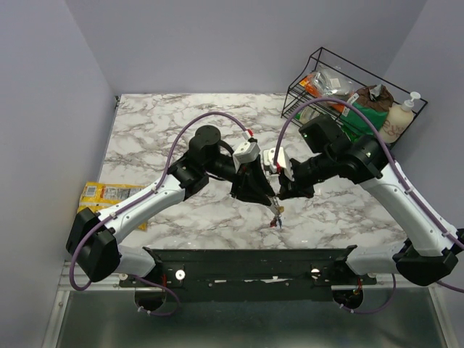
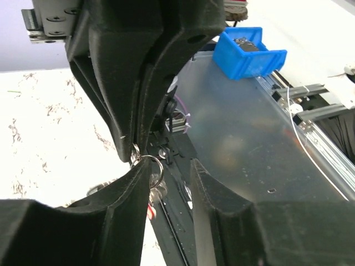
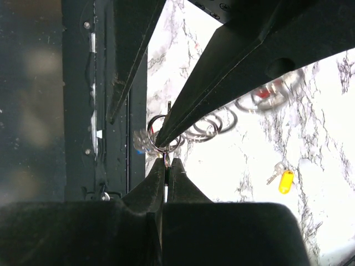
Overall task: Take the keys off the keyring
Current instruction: Remove the key from the keyring.
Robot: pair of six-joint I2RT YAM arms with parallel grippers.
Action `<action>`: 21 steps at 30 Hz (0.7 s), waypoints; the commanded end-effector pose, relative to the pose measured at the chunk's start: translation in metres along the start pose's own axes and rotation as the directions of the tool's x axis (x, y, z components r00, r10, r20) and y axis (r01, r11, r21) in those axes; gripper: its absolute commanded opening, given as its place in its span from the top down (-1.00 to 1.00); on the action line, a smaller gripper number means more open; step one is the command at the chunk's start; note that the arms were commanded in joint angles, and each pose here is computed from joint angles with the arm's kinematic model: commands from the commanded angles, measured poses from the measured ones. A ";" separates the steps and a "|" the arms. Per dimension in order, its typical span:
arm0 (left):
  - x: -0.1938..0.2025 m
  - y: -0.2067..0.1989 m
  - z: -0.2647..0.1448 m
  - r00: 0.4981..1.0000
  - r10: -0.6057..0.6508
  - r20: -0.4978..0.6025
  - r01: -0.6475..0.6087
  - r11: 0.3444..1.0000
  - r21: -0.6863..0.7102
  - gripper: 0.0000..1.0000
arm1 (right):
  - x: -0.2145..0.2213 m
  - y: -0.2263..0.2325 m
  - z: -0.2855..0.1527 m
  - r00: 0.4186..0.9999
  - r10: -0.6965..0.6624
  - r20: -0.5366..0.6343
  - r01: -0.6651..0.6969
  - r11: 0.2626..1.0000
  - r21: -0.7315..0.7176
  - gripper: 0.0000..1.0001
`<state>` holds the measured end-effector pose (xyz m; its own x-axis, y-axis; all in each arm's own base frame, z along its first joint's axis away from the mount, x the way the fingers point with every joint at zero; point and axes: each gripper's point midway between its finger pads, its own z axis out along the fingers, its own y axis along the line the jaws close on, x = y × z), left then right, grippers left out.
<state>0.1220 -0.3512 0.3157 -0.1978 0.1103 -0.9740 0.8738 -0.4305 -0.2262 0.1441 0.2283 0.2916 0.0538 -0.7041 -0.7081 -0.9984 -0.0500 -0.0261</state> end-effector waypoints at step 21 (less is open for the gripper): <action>0.017 0.041 -0.003 0.994 0.034 -0.108 -0.059 0.968 -0.244 0.83 | -0.022 -0.011 -0.013 0.996 -0.041 0.079 0.034 0.996 0.080 0.99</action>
<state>0.1423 -0.3611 0.3094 -0.1381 0.1368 -0.9809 0.9382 -0.2991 -0.1738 0.1540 0.2226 0.2906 0.0440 -0.7212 -0.6913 -0.9984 -0.0081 -0.0551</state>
